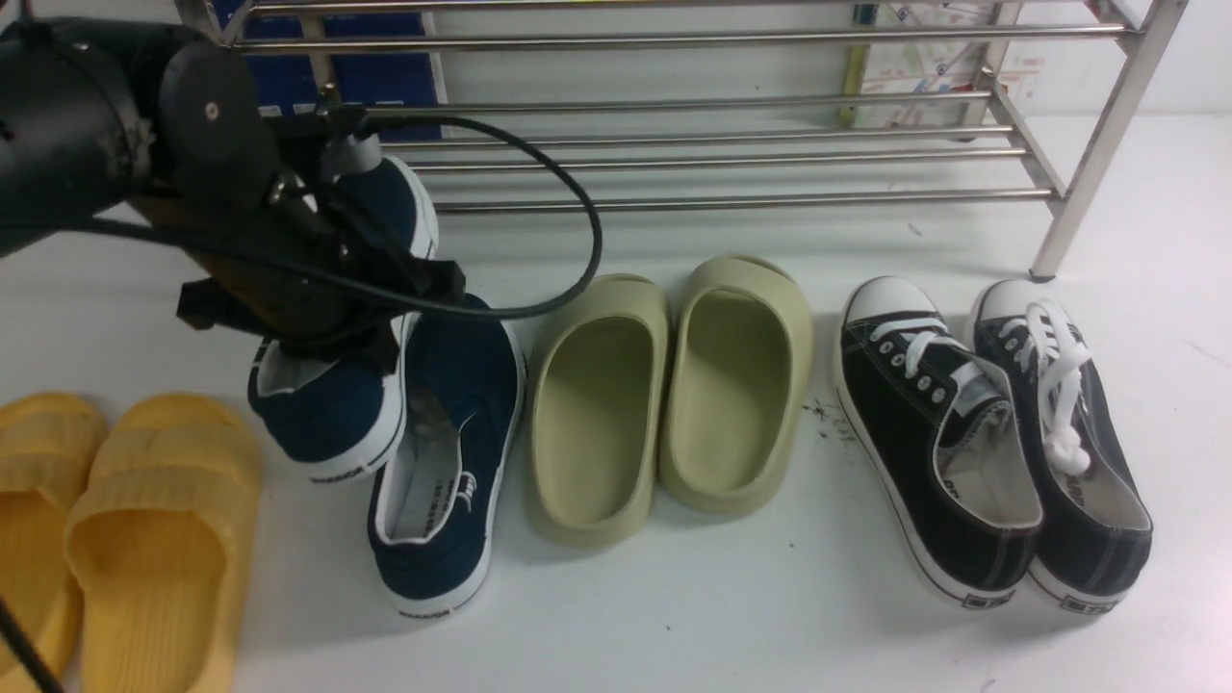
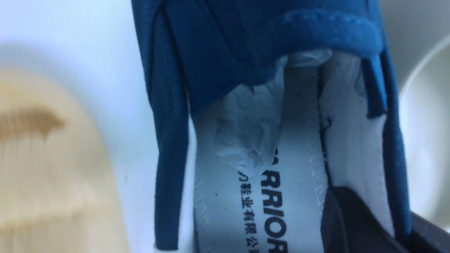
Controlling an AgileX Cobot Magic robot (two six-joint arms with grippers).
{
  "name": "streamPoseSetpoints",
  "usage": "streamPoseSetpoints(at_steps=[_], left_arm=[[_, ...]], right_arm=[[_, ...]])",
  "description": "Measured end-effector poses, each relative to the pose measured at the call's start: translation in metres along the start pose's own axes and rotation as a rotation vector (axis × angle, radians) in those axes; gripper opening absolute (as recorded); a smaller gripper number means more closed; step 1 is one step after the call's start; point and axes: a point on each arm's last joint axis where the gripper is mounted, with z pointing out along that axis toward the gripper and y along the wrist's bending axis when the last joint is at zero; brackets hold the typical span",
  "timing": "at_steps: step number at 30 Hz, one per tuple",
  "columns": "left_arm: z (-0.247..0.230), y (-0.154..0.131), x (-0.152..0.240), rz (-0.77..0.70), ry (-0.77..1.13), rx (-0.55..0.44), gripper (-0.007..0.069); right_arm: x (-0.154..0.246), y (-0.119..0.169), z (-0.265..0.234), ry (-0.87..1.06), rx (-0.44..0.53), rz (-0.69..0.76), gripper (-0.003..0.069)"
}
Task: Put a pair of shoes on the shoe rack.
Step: Use the left arm to put a shoe into the shoe rack
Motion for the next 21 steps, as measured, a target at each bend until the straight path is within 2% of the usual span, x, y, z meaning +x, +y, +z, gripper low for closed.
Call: streamPoseSetpoints(at_steps=[13, 21], left_arm=[[0.038, -0.012, -0.064, 0.061, -0.001, -0.050, -0.0002], [0.054, -0.015, -0.094, 0.094, -0.070, -0.093, -0.0002]], right_arm=[[0.000, 0.000, 0.000, 0.000, 0.000, 0.000, 0.0239], [0.000, 0.000, 0.000, 0.000, 0.000, 0.000, 0.0239]])
